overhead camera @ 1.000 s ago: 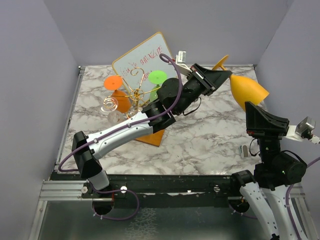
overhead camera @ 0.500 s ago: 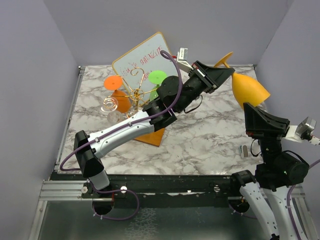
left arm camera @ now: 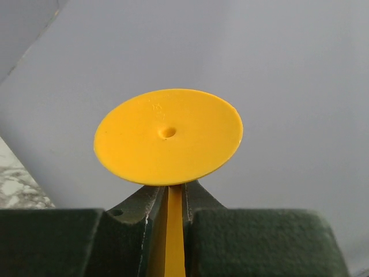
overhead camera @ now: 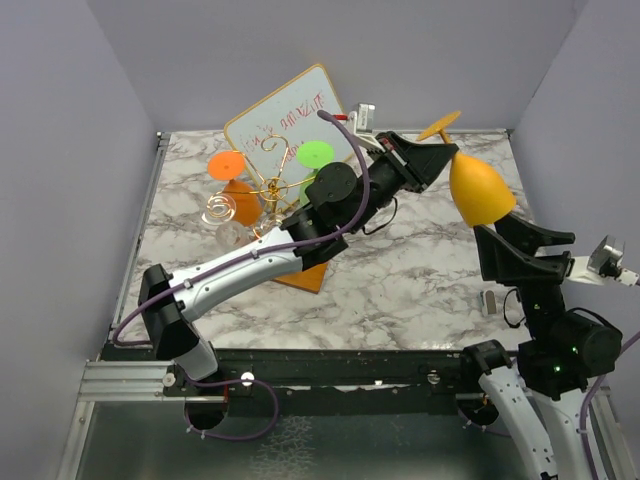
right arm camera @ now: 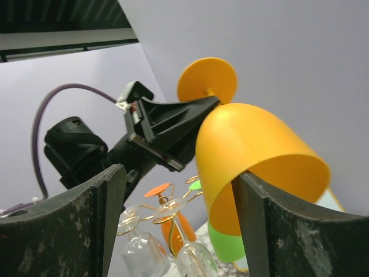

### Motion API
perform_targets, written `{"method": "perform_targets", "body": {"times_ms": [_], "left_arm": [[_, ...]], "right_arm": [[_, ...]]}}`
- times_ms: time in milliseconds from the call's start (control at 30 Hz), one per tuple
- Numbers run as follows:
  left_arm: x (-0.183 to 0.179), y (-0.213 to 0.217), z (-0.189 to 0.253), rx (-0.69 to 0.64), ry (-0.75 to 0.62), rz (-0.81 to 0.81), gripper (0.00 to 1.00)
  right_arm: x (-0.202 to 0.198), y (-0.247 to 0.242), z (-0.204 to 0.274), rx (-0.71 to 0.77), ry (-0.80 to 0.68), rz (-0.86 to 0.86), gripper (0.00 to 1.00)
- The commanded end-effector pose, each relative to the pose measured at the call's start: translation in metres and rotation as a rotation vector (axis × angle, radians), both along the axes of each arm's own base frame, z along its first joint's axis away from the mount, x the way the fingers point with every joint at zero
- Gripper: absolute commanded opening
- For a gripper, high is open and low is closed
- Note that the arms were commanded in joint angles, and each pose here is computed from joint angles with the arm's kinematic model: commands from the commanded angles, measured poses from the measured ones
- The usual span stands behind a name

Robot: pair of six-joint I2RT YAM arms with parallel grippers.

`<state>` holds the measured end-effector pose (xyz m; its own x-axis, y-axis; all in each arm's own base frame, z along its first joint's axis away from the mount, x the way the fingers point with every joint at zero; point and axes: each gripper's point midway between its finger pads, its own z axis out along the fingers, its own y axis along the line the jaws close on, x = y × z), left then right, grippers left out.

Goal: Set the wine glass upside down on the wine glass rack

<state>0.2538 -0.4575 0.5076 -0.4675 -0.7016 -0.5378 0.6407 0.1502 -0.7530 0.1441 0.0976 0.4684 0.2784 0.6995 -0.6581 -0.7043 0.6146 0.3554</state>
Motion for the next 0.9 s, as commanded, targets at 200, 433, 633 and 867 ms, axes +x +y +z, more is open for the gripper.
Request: {"method": "perform_targets", "body": {"times_ms": [200, 433, 633, 867], "left_arm": [[0.001, 0.059, 0.031, 0.138, -0.31, 0.256, 0.0], [-0.023, 0.051, 0.033, 0.256, -0.621, 0.222, 0.0], [-0.039, 0.045, 0.024, 0.339, -0.843, 0.203, 0.0], [-0.048, 0.037, 0.008, 0.434, -1.042, 0.202, 0.0]], "right_arm": [[-0.007, -0.042, -0.002, 0.177, 0.109, -0.145, 0.82], [0.002, -0.033, 0.026, 0.169, 0.172, -0.097, 0.82], [0.008, 0.0, 0.057, 0.119, 0.225, 0.076, 0.82], [0.025, 0.028, 0.058, 0.095, 0.345, 0.221, 0.8]]}}
